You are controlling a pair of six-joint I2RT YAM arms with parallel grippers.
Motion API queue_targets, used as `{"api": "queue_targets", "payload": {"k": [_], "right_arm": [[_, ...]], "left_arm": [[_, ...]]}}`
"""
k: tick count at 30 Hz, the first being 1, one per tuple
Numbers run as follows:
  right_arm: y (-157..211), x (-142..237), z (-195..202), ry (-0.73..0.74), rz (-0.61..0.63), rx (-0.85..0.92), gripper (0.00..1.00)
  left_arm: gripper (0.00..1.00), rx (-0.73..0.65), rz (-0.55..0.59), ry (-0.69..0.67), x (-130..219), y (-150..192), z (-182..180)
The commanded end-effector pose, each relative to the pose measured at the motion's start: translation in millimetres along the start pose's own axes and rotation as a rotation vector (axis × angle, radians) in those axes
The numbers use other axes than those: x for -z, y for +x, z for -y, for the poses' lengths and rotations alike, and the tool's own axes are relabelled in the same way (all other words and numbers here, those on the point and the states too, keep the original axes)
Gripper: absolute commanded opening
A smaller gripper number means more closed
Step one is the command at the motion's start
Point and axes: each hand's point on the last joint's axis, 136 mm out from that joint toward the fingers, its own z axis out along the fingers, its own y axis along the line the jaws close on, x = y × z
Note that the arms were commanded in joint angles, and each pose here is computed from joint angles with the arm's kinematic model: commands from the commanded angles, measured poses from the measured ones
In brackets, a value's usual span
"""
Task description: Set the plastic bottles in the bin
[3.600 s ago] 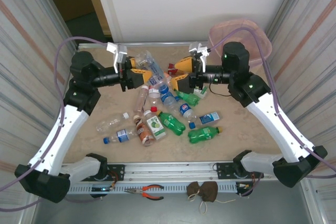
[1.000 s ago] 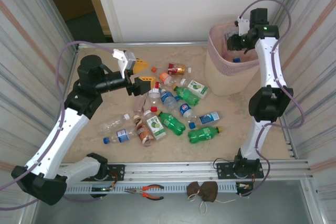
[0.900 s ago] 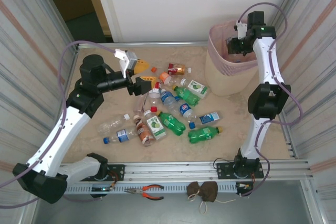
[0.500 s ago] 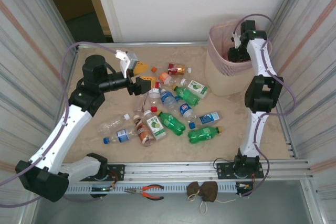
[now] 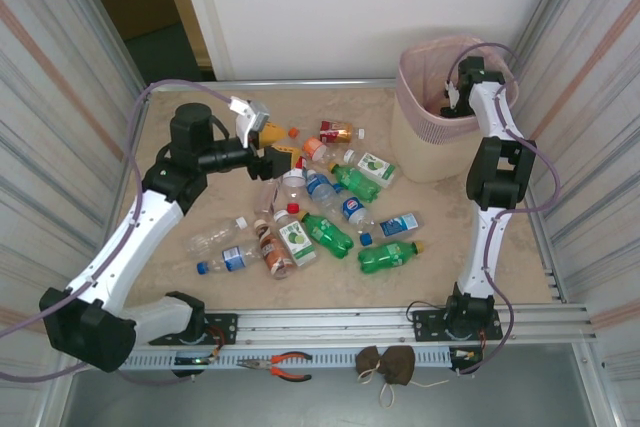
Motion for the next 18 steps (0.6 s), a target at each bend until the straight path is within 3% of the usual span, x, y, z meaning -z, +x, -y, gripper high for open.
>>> {"api": "queue_targets", "payload": {"k": [1,7,18], "right_arm": [[6.3,-9.6,3.4,0.010,-0.024,-0.043,0.52],[-2.9,15.8,2.8,-0.004,0.040,-0.065,0.68],[-10.2,85.2,1.0,-0.021,0.163,-0.087,0.75]], "left_arm": [[0.75,0.011,-0.026,0.002,0.1,5.8,-1.8],[0.76,0.023,-0.075,-0.019,0.4,15.6,-6.7],[0.75,0.072,-0.152,-0.101,7.0,29.2,-17.7]]}}
